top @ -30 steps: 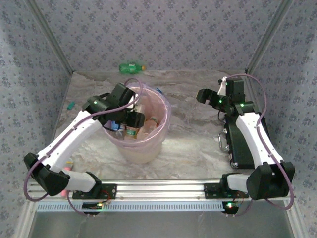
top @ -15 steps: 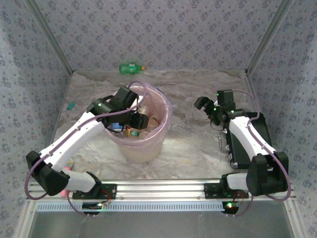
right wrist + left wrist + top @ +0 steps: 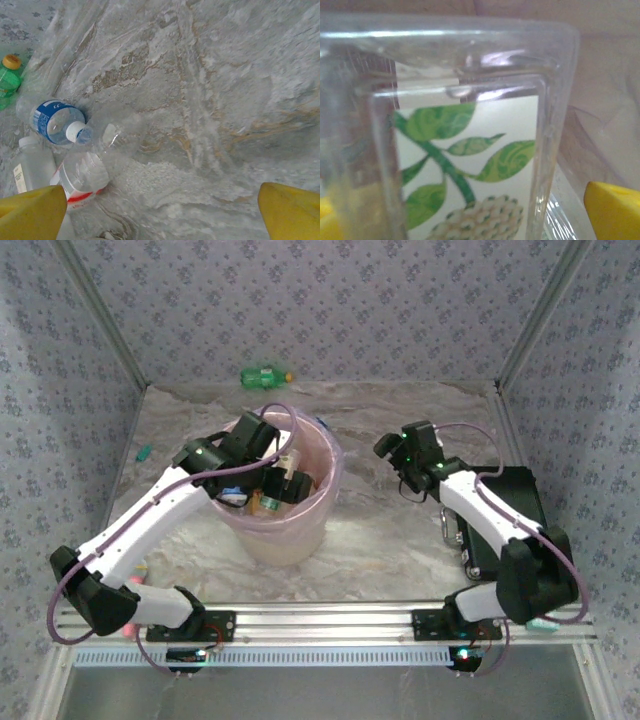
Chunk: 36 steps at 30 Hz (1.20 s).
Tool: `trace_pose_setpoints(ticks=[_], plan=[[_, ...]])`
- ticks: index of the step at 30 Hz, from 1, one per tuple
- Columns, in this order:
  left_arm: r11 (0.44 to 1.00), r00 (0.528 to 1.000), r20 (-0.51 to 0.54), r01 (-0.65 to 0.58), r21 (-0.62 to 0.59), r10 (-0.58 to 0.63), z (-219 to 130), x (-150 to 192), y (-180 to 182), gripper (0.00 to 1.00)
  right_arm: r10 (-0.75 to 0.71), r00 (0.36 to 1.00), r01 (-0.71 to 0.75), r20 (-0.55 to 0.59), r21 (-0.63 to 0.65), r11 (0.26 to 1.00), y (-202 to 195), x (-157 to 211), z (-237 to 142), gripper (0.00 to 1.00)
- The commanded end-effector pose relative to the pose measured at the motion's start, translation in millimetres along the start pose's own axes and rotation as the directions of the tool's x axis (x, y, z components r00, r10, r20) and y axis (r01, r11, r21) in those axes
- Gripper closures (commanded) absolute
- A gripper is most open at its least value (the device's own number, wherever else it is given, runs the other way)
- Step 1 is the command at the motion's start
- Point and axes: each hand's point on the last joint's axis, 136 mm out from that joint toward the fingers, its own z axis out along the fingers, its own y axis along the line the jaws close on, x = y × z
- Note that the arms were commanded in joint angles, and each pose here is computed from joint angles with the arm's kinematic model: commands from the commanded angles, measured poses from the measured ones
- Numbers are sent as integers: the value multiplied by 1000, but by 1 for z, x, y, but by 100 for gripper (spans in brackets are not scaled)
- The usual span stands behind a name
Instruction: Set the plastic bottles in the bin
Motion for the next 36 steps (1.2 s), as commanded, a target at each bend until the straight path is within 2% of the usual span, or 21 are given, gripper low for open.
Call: trace_pose_setpoints(ticks=[1, 8, 14, 26, 30, 36], plan=[[999, 998, 56, -22, -38, 24, -36, -7, 7, 0, 93, 996, -93, 6, -28, 995, 29, 1, 18, 0], [998, 982, 191, 2, -57, 8, -70, -25, 14, 0, 108, 993, -110, -48, -60, 992, 76, 23, 65, 0], [998, 941, 339, 36, -51, -16, -91, -36, 19, 0, 145, 983, -147, -114, -7, 989, 77, 37, 108, 0], [994, 914, 405, 79, -77, -42, -122, -33, 31, 0, 168, 976, -160, -139, 66, 985, 64, 59, 150, 3], [993, 911, 410, 91, -77, -51, -124, -30, 34, 0, 165, 978, -157, -127, 70, 985, 60, 59, 152, 9], [992, 910, 411, 98, -75, -59, -122, -30, 35, 0, 176, 981, -170, -87, 70, 983, 50, 47, 147, 23]])
